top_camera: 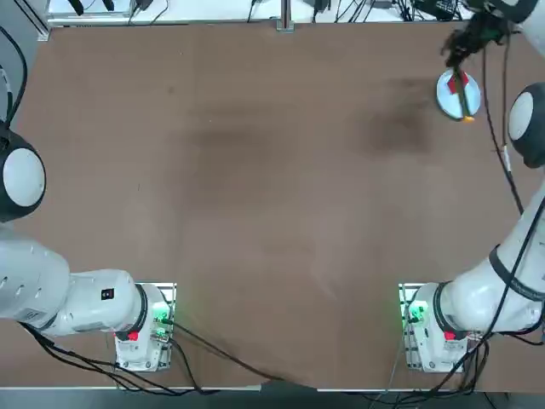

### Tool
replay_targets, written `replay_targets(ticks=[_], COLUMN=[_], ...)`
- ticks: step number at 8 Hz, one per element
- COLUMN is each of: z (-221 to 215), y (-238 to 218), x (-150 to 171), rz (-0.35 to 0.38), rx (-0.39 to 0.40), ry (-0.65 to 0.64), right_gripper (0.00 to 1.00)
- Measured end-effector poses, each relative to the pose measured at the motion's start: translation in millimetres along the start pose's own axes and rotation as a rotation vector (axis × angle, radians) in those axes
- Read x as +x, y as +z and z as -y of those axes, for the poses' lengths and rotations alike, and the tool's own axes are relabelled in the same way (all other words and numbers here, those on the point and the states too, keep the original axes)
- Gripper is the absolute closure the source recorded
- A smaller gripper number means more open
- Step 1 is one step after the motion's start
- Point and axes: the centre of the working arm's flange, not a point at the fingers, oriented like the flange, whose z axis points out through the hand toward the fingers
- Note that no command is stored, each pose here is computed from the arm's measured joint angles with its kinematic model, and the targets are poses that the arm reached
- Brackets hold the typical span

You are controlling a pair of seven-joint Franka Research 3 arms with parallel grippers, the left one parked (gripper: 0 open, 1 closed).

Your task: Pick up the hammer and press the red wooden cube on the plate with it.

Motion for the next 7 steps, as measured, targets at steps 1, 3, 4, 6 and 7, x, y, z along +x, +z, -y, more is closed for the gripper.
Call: replay_targets(ticks=[1, 3, 4, 6, 7], z=[60.5, 153.4, 177.4, 198.9, 201.7], y=[8.9, 52.9, 84.5, 146.6, 166.3], x=[2.4, -8.1, -16.9, -37.8, -45.3], rz=[0.017, 0.047, 0.029, -0.010, -0.020], rx=[0.000, -0.018, -0.034, -0.067, -0.079], ry=[0.016, 0.043, 0.061, 0.077, 0.068], right_gripper=[0.79, 0.79, 0.79, 0.79, 0.79])
